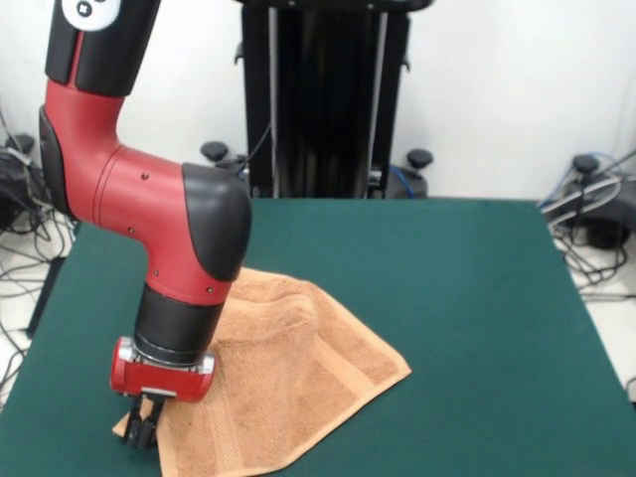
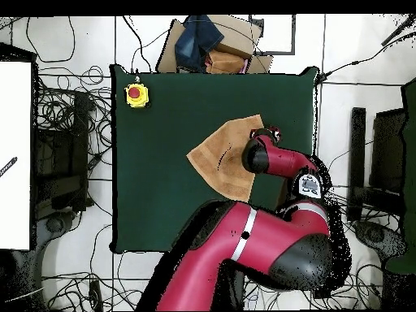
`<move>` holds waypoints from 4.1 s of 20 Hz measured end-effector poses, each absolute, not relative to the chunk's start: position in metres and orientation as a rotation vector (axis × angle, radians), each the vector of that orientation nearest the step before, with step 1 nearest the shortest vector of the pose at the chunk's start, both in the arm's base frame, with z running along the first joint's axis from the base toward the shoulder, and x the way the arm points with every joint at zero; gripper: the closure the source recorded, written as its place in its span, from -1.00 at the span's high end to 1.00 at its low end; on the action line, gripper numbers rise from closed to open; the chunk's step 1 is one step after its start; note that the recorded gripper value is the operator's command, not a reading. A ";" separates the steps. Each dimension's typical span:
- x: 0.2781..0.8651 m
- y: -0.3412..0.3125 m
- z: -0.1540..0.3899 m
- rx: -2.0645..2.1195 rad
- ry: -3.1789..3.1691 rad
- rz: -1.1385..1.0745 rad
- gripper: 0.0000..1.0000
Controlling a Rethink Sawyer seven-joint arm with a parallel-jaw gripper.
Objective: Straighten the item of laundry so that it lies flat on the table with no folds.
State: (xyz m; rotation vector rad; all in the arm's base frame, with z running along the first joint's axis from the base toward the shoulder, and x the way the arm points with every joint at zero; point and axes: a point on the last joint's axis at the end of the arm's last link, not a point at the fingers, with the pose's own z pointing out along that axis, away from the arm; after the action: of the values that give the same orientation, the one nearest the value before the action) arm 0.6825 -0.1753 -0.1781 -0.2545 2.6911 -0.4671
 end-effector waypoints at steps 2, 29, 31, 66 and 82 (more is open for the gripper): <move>0.683 -0.174 -0.178 -0.257 2.691 -0.466 -1.00; 0.715 -0.050 -0.187 -0.170 2.604 -0.499 -1.00; 0.715 -0.053 -0.187 -0.165 2.602 -0.502 -1.00; 0.689 -0.088 -0.070 0.003 2.906 -0.460 -1.00; 0.671 -0.088 -0.096 -0.058 2.885 -0.514 -1.00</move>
State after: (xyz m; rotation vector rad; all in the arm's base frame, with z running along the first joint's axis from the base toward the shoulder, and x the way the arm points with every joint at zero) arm 0.6712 -0.0876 -0.0959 -0.0580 2.8850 -0.5141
